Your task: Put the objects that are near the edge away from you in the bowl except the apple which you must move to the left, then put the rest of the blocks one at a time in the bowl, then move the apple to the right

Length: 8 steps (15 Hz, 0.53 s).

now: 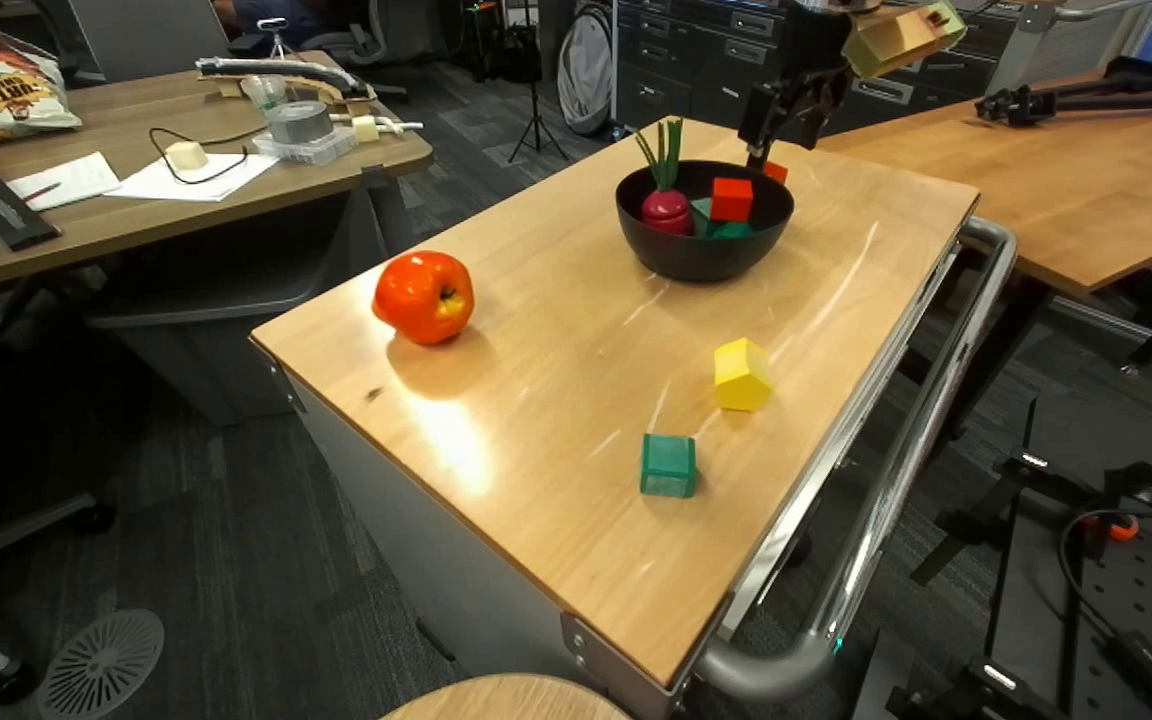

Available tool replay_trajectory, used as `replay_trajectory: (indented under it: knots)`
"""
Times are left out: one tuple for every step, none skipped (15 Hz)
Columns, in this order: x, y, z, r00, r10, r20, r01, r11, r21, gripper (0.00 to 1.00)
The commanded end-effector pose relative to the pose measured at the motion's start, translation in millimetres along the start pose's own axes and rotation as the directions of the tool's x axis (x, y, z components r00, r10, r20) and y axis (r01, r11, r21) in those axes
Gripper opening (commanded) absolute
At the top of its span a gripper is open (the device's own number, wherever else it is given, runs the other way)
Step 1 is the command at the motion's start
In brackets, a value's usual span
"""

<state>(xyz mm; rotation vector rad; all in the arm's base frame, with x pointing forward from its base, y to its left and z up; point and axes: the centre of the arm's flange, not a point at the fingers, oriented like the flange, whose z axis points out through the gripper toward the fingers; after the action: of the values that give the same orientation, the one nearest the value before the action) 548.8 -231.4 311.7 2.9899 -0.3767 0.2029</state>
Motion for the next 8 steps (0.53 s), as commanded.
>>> replay_trajectory:
  knots:
    - [13.9, 13.2, 1.2, 0.999, 0.042, -0.001, -0.042, 0.999, 0.015, 1.0]
    - [14.7, 14.8, 1.8, 0.999, 0.047, -0.001, -0.047, 0.999, 0.017, 1.0]
    - [15.9, 15.9, 2.2, 0.999, 0.049, -0.002, -0.049, 0.999, 0.016, 1.0]
    - [16.9, 16.4, 2.9, 0.999, 0.05, -0.001, -0.05, 0.999, 0.015, 1.0]
    - [17.5, 16.1, 4.2, 0.999, 0.048, 0.0, -0.048, 0.999, 0.012, 1.0]
    - [17.9, 15.1, 5.4, 0.999, 0.042, 0.002, -0.042, 0.999, 0.008, 1.0]
    - [18.1, 14.2, 6.6, 0.999, 0.037, 0.004, -0.037, 0.999, 0.005, 1.0]
    - [18.1, 13.6, 7.9, 0.999, 0.034, 0.006, -0.034, 0.999, 0.001, 1.0]
